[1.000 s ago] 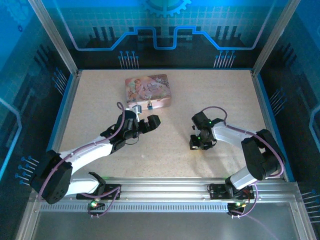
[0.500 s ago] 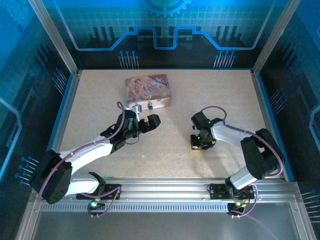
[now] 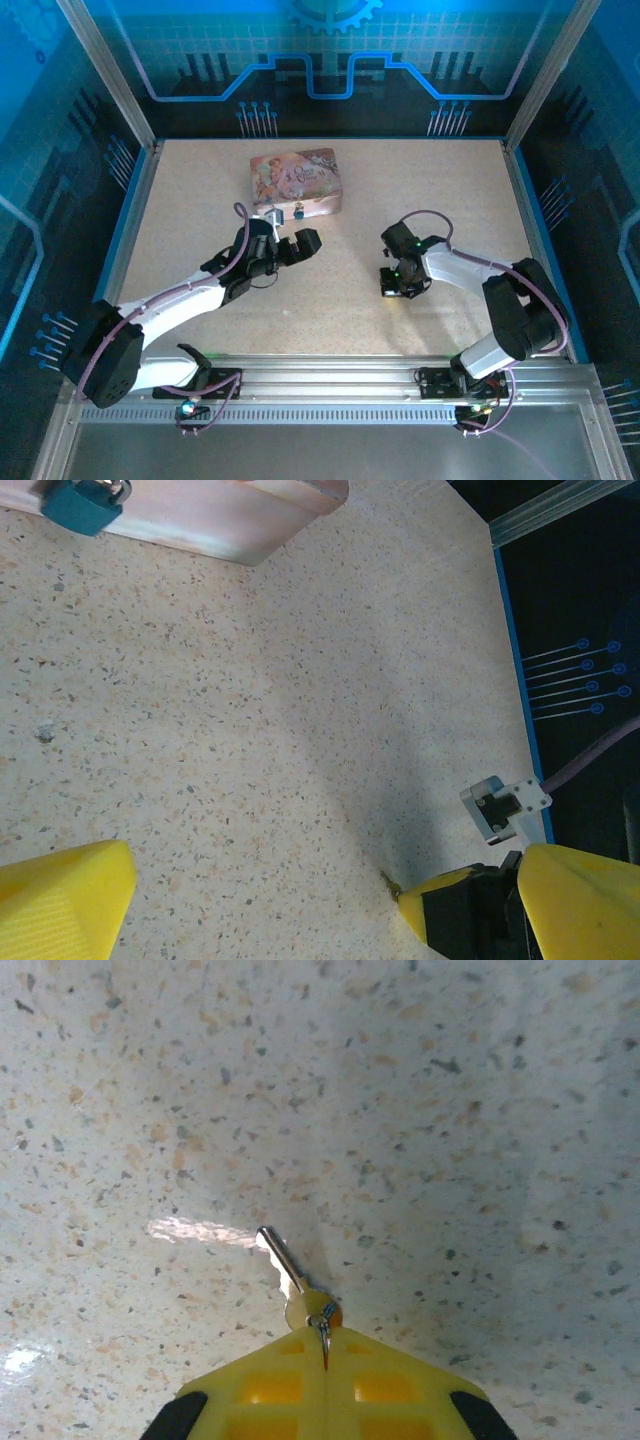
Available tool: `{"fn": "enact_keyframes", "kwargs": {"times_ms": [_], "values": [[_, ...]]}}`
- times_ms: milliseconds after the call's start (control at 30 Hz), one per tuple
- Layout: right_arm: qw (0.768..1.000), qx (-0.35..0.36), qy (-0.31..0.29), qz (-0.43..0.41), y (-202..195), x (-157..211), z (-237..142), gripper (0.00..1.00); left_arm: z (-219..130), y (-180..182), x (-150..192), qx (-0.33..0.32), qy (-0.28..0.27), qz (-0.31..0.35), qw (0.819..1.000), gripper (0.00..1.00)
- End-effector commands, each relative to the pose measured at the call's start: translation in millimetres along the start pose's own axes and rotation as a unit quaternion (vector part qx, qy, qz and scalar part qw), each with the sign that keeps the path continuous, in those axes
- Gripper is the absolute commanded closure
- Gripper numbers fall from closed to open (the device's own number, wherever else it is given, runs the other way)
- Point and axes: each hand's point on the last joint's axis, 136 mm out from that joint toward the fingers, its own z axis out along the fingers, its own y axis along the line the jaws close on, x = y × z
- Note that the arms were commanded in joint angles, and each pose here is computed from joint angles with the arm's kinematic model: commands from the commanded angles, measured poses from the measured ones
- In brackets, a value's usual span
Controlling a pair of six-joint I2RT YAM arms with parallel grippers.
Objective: Unlock the padlock with the key
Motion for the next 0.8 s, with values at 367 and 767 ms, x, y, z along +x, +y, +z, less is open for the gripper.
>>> {"fn": "enact_keyframes", "kwargs": {"times_ms": [367,767], "values": [[0.977,-0.108,-0.182,-0.018,36.3,-41.4,-67.8,1.0,-10.8,-50.6,-21.9,0.086,0.001,-0.073,0.994,0.02],[0.913,-0.212,-0.347,-0.031,78.4,-75.6,-166.1,1.0,-11.1,-126.3,-28.3,0.191,0.033,-0.025,0.981,0.22]]}}
